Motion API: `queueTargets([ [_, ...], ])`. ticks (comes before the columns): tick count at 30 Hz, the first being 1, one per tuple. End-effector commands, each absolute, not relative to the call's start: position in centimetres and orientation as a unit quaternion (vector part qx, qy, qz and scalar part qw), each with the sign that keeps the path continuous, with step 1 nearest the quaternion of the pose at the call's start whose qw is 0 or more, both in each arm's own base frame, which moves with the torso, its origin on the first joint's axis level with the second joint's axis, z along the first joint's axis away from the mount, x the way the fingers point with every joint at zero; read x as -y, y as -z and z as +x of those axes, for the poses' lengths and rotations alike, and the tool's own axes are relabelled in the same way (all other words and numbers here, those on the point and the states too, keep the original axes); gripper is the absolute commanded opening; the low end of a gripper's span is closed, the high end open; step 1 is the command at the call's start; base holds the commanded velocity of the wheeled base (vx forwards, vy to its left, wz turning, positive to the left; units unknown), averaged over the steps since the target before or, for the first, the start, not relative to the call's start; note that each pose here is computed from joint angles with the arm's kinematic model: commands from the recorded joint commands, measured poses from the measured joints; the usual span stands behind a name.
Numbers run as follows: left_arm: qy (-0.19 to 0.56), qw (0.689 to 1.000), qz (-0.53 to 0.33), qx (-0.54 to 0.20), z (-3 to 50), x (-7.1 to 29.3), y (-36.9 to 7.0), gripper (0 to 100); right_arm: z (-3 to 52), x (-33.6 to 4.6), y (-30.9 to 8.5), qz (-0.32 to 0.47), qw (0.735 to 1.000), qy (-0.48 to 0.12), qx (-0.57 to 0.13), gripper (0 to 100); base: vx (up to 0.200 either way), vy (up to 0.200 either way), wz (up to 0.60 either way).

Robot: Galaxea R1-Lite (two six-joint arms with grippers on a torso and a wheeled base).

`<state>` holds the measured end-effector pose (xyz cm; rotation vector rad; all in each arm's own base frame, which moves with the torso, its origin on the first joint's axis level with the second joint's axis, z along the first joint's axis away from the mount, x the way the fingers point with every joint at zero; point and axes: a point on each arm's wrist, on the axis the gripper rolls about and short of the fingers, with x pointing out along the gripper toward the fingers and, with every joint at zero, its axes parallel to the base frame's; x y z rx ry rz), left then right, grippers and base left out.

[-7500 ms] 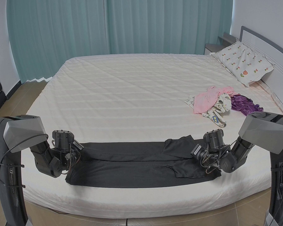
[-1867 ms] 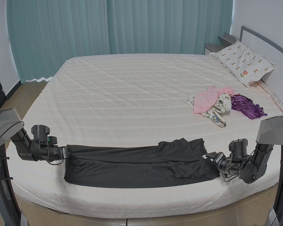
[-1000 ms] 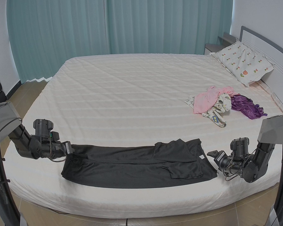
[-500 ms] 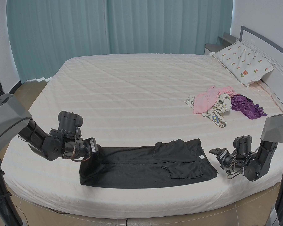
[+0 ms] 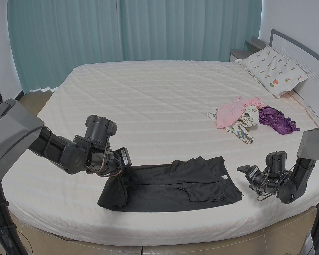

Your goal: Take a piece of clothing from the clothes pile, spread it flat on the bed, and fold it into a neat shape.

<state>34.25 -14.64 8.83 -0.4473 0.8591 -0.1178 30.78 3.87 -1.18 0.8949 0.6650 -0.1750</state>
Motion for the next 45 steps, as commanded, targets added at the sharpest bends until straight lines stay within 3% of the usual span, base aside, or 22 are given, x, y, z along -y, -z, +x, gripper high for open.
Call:
queueTargets([
  [1,0.060,0.886,-0.212,-0.408,34.7,15.6,-8.7,0,30.8,-3.9,0.9,0.425,0.846,0.081,-0.312,100,0.000,-0.200,0.00],
  [22,0.070,0.867,-0.232,-0.435,36.9,22.1,-7.7,0,30.8,-3.9,1.1,0.425,0.845,0.082,-0.314,100,0.000,-0.200,0.00],
  [37,0.074,0.862,-0.243,-0.438,38.0,24.1,-6.4,0,30.8,-3.9,1.3,0.424,0.845,0.083,-0.316,100,0.000,-0.200,0.00],
  [45,0.040,0.866,-0.254,-0.429,38.9,24.7,-5.0,0,30.8,-3.9,1.3,0.423,0.845,0.083,-0.318,100,0.000,0.000,0.00],
])
